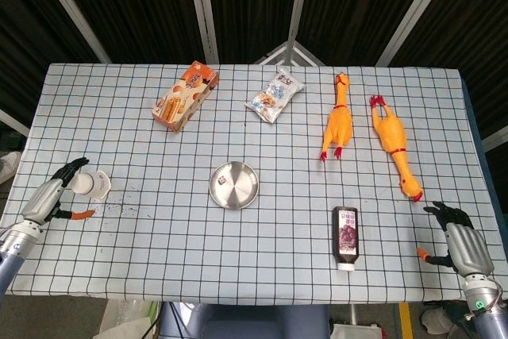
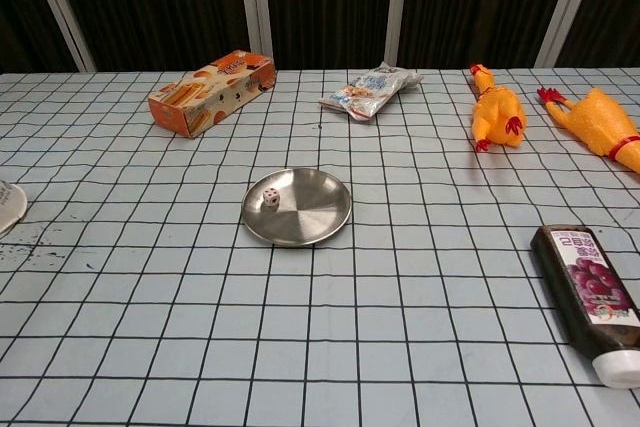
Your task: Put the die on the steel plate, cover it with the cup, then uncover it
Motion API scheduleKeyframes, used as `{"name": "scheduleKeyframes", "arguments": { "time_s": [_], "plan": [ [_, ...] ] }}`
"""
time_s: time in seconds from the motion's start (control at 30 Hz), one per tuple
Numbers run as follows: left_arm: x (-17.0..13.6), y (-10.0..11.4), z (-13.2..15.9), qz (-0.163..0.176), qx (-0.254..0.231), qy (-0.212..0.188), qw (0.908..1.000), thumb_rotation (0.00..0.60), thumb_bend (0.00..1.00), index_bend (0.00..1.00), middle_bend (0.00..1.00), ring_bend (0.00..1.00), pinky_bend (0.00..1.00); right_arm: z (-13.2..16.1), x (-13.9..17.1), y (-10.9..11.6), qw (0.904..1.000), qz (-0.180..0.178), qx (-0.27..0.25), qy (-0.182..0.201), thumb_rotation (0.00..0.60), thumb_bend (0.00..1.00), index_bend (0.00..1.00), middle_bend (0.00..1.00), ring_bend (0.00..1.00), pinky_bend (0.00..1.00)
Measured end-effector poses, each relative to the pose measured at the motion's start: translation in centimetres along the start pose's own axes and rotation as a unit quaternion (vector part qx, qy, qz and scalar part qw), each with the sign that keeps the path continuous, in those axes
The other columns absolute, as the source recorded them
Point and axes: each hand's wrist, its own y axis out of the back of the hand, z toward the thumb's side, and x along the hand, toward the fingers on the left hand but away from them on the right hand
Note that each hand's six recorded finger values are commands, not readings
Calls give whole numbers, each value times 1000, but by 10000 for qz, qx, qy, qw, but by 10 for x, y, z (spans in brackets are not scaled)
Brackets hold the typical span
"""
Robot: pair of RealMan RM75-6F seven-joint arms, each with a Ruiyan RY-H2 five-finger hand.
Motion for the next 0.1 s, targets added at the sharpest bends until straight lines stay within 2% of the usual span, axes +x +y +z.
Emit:
{"name": "scheduleKeyframes", "arguments": {
  "time_s": [0.1],
  "plan": [
    [-6,4,7,167,-191,-137,9996,600,148,206,29,0,0,2,0,1,10000,-21,-26,27,600,232,210,108,105,0]
  ]
}}
